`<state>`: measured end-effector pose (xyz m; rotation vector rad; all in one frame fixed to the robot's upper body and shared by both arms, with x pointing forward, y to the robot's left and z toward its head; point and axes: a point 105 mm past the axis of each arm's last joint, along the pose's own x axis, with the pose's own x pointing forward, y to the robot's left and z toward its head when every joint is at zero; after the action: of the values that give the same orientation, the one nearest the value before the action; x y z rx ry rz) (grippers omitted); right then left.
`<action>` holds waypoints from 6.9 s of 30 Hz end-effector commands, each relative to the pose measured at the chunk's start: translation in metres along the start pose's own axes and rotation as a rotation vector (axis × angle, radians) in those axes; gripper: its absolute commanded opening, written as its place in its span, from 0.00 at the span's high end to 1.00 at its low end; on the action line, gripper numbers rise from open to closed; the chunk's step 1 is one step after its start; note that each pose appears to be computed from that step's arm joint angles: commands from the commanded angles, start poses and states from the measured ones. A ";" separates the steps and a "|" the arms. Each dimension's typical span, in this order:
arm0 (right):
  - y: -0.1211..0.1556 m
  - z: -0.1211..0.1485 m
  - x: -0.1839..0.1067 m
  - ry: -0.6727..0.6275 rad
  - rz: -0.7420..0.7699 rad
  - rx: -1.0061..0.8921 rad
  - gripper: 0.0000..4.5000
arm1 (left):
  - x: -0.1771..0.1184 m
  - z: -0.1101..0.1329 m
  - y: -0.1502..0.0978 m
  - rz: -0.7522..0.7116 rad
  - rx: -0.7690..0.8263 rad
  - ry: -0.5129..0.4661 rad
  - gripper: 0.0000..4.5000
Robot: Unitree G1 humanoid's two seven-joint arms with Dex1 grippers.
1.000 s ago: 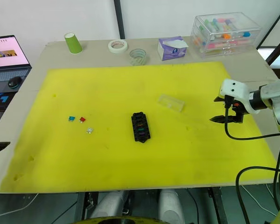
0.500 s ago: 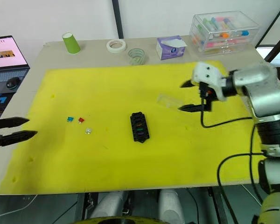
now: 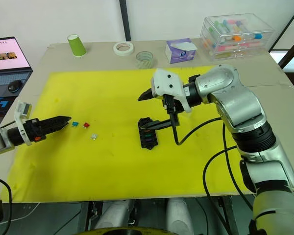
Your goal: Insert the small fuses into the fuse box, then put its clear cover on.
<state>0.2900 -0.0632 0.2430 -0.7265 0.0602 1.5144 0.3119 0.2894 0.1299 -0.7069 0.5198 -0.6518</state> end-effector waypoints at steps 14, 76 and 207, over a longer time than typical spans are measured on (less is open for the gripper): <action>0.001 0.007 -0.001 0.012 -0.021 -0.061 0.01 | 0.025 -0.021 0.002 -0.016 -0.022 0.114 0.00; 0.000 0.005 0.008 0.022 0.001 -0.095 0.00 | 0.010 -0.035 0.020 0.051 -0.017 0.108 0.99; 0.001 -0.025 0.029 0.203 0.080 0.021 1.00 | 0.102 -0.087 -0.137 -0.395 1.152 0.351 0.16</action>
<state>0.2987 -0.0494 0.2019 -0.8168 0.3074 1.5193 0.2760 0.1042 0.1515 0.3845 0.2700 -1.2954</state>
